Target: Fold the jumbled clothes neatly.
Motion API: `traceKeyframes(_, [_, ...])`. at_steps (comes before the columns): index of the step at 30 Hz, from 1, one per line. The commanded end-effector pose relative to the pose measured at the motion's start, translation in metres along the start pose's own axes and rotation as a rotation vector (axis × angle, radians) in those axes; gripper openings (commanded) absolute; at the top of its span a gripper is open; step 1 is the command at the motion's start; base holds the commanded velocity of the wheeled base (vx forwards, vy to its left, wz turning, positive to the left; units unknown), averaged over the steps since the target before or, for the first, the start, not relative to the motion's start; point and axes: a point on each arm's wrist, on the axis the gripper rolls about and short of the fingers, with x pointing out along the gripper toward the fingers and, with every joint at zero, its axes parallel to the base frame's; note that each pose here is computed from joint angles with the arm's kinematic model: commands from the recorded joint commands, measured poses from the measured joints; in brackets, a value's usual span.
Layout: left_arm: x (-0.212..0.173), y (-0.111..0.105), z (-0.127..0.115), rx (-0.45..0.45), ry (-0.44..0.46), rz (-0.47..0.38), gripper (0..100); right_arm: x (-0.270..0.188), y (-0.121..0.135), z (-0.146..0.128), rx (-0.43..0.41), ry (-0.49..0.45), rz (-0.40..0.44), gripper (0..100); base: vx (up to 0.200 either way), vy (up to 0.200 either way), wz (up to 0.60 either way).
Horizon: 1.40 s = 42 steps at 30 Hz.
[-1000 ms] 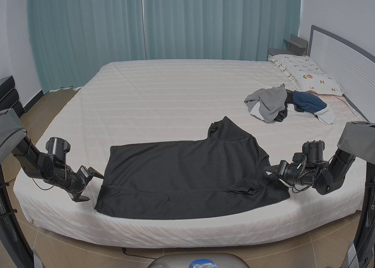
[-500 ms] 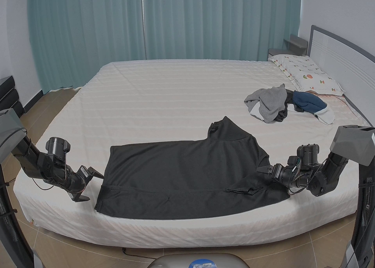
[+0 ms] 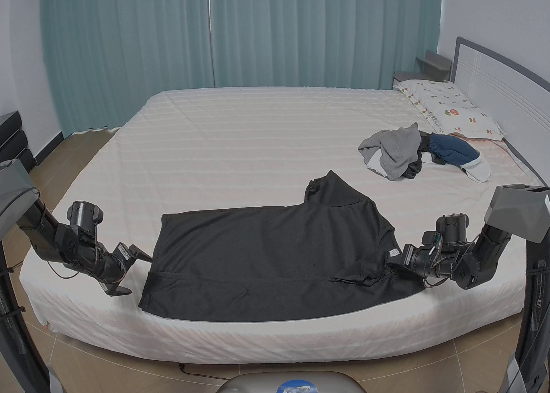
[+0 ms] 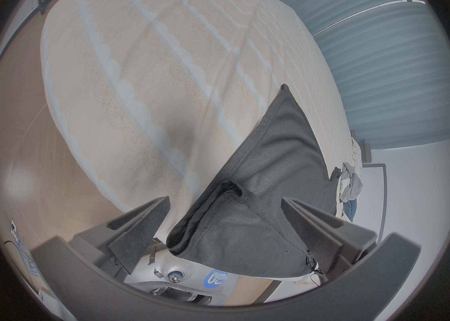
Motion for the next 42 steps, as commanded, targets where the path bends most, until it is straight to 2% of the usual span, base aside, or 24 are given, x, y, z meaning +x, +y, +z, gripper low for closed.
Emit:
traceKeyframes(1, [0.000,0.000,0.000,0.000,-0.001,0.000,100,-0.008,0.006,0.005,-0.001,-0.015,0.010,0,0.000,0.000,0.00])
traceKeyframes(5, [0.000,0.000,0.000,-0.001,0.000,0.001,100,-0.018,0.014,0.011,0.006,-0.035,0.024,0,0.000,0.000,0.00])
traceKeyframes(11, [0.000,0.001,-0.001,-0.001,0.001,0.002,100,-0.036,0.026,0.005,0.005,-0.019,0.029,0,0.000,0.000,0.00])
traceKeyframes(19, [-0.001,0.000,-0.001,-0.001,0.000,0.001,100,-0.031,0.016,0.007,0.028,-0.024,0.004,0,0.000,0.000,0.00])
traceKeyframes(37, [-0.001,0.000,-0.001,-0.001,0.000,0.001,100,-0.030,0.011,0.006,0.040,-0.021,-0.008,0,0.000,0.000,0.00])
traceKeyframes(38, [-0.001,0.000,-0.001,-0.001,0.000,0.001,100,-0.030,0.011,0.006,0.042,-0.021,-0.008,100,0.000,0.000,0.00])
traceKeyframes(42, [-0.001,0.000,-0.001,-0.001,0.000,0.001,100,-0.036,0.016,0.009,0.036,-0.036,0.001,100,0.000,0.000,0.00])
